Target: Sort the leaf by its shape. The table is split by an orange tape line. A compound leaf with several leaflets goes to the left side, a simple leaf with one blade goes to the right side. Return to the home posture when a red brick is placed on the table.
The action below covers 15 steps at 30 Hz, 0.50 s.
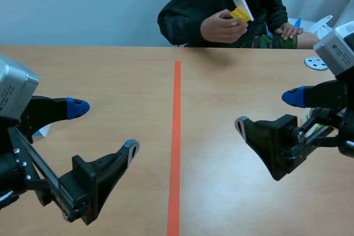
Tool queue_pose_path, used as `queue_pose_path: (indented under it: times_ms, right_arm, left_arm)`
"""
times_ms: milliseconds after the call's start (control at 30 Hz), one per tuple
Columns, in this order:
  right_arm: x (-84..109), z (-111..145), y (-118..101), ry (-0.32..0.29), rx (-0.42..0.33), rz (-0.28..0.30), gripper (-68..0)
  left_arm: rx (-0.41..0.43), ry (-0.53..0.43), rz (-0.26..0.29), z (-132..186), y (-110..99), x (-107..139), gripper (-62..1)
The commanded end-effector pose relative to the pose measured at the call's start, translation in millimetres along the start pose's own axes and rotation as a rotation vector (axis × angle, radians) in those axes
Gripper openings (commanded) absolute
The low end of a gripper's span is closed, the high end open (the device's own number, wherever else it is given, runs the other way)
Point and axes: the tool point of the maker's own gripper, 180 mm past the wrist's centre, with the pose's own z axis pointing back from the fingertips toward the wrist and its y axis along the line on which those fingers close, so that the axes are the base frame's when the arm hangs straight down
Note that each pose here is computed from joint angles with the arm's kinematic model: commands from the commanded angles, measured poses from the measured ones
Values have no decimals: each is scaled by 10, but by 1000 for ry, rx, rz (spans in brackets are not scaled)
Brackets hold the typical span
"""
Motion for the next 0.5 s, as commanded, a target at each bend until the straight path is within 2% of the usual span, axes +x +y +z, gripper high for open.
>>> queue_pose_path:
  times_ms: [0, 467]
  right_arm:
    - [25, 10, -5, -9, 3, 6, 4]
    - [2, -13, 66, -4, 23, -2, 4]
  left_arm:
    - [-2, -24, 2, -4, 7, 60, 14]
    - [-2, -24, 2, -4, 7, 60, 14]
